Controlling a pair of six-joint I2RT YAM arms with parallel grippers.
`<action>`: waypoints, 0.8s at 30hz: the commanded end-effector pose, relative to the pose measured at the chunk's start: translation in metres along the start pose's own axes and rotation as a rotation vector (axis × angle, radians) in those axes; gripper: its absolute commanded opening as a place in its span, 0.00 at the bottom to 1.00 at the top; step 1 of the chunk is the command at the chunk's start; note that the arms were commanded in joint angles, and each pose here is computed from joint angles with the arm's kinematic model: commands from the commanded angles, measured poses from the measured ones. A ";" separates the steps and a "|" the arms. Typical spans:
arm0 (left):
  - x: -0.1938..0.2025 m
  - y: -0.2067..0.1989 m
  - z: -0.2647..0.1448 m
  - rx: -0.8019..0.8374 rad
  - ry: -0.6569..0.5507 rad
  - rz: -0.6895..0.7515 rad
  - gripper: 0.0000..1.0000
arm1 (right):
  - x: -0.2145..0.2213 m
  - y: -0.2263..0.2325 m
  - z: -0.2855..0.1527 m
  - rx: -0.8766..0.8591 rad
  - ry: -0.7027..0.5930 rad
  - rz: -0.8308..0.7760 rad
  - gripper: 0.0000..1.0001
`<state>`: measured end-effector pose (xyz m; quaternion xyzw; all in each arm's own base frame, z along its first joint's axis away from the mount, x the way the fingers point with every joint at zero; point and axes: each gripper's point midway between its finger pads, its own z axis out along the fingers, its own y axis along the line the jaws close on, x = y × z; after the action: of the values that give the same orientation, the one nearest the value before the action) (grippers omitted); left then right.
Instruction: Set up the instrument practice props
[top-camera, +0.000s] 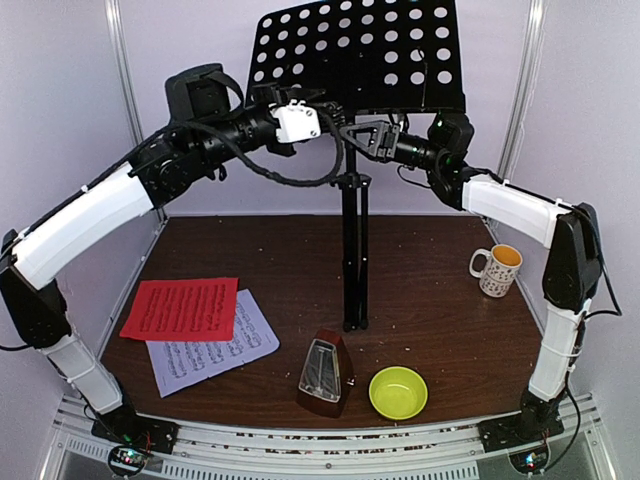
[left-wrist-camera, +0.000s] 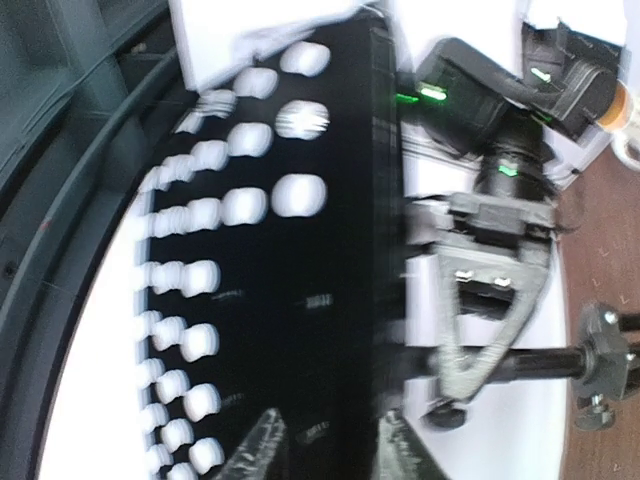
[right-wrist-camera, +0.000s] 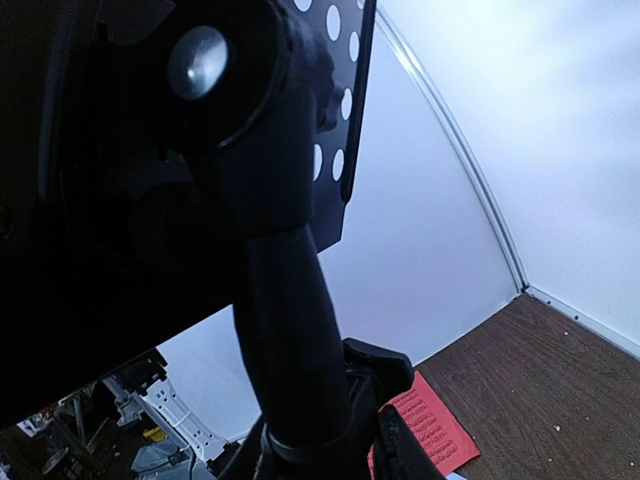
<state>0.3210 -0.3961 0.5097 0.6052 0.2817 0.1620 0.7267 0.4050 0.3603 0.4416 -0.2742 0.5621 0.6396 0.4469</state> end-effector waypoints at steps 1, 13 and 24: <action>-0.013 0.101 -0.054 -0.339 -0.002 -0.016 0.42 | -0.080 0.036 -0.017 0.002 -0.216 -0.140 0.00; 0.060 0.079 -0.111 -0.453 0.225 -0.601 0.54 | -0.124 0.046 -0.048 0.174 -0.401 -0.282 0.00; 0.125 -0.040 -0.093 -0.253 0.426 -1.184 0.59 | -0.140 0.052 -0.066 0.386 -0.545 -0.360 0.00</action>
<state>0.3459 -0.2456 0.4770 0.2573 0.6173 -0.0272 0.7429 0.4788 0.3020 0.4276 -0.1075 0.6357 0.4994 0.5787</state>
